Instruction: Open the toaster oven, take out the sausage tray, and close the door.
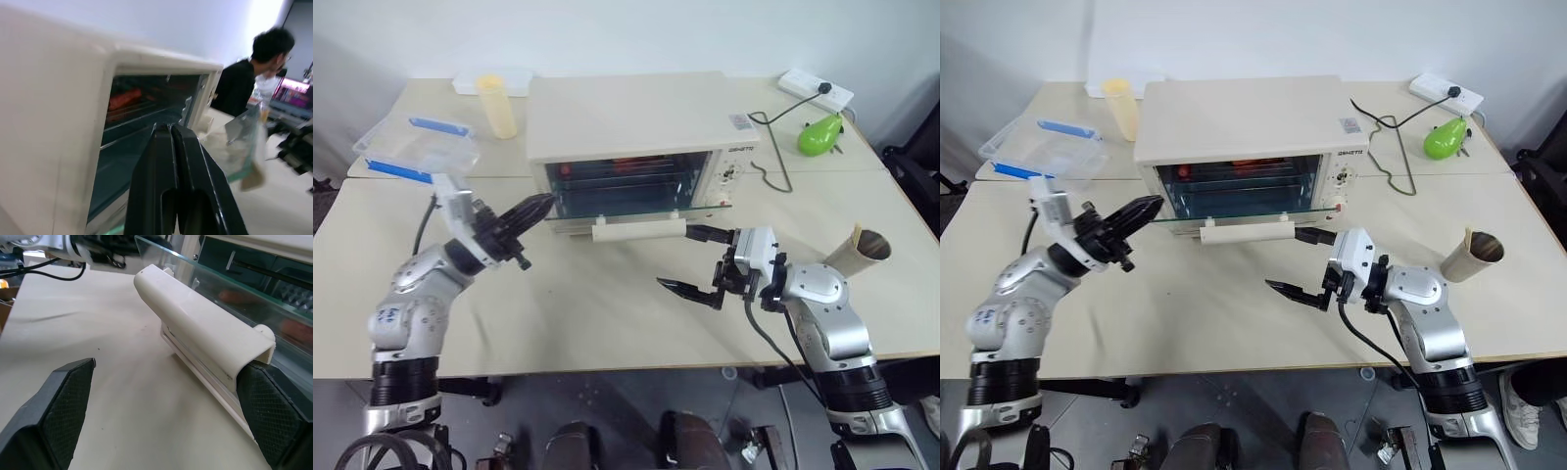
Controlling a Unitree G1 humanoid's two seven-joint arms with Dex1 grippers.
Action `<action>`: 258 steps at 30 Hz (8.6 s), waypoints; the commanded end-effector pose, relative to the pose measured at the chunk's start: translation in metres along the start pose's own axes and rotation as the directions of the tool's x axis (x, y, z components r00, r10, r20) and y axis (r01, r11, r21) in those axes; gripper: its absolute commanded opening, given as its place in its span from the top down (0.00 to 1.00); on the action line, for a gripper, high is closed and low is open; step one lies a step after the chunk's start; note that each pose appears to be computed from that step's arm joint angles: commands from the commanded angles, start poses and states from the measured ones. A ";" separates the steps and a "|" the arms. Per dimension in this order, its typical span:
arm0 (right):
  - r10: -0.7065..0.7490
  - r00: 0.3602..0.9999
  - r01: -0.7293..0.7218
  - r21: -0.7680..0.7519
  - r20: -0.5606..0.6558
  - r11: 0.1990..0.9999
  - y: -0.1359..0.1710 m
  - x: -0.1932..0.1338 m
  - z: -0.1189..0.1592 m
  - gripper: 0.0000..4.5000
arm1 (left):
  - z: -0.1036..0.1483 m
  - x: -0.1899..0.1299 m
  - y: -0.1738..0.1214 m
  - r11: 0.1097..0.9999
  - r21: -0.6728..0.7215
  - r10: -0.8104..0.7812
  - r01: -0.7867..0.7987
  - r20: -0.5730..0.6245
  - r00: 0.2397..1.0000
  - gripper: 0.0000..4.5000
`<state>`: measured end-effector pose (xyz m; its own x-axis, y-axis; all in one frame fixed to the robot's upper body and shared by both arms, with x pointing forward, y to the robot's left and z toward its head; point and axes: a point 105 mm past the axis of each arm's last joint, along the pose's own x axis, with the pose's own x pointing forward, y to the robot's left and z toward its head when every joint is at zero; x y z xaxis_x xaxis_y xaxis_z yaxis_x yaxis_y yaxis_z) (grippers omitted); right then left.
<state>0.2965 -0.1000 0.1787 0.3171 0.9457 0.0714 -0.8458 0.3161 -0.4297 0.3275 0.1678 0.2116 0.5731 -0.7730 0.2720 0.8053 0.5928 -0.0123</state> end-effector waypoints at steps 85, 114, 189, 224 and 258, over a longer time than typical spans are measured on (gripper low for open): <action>-0.338 0.940 0.124 -0.887 -0.038 0.444 -0.077 0.126 0.063 0.99 | 0.013 -0.003 0.000 0.953 0.268 0.118 -0.139 0.093 0.989 0.00; -0.210 0.960 -0.057 -0.861 -0.187 0.506 -0.013 0.044 0.047 0.99 | 0.013 -0.048 -0.012 0.993 0.114 0.031 -0.023 -0.068 0.997 0.00; -0.161 0.946 -0.151 -0.824 -0.280 0.547 0.018 0.007 0.031 0.99 | 0.003 -0.048 -0.022 0.822 -0.548 -0.025 -0.156 -0.308 0.951 0.00; -0.102 0.964 -0.152 -0.821 -0.247 0.550 0.018 0.020 0.033 0.99 | -0.014 -0.011 -0.034 0.683 -0.699 -0.047 -0.212 -0.331 0.942 0.39; 0.034 0.995 -0.065 -0.371 -0.090 0.926 0.022 0.007 0.061 0.21 | -0.036 -0.057 -0.030 0.406 -0.876 0.124 -0.261 -0.230 0.965 1.00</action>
<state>0.2624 -0.0774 0.2106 0.3521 0.9333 -0.0710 -0.6428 0.1860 -0.7431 0.2820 0.1802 0.1437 0.6777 -0.7339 -0.0451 0.2270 0.2671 -0.9365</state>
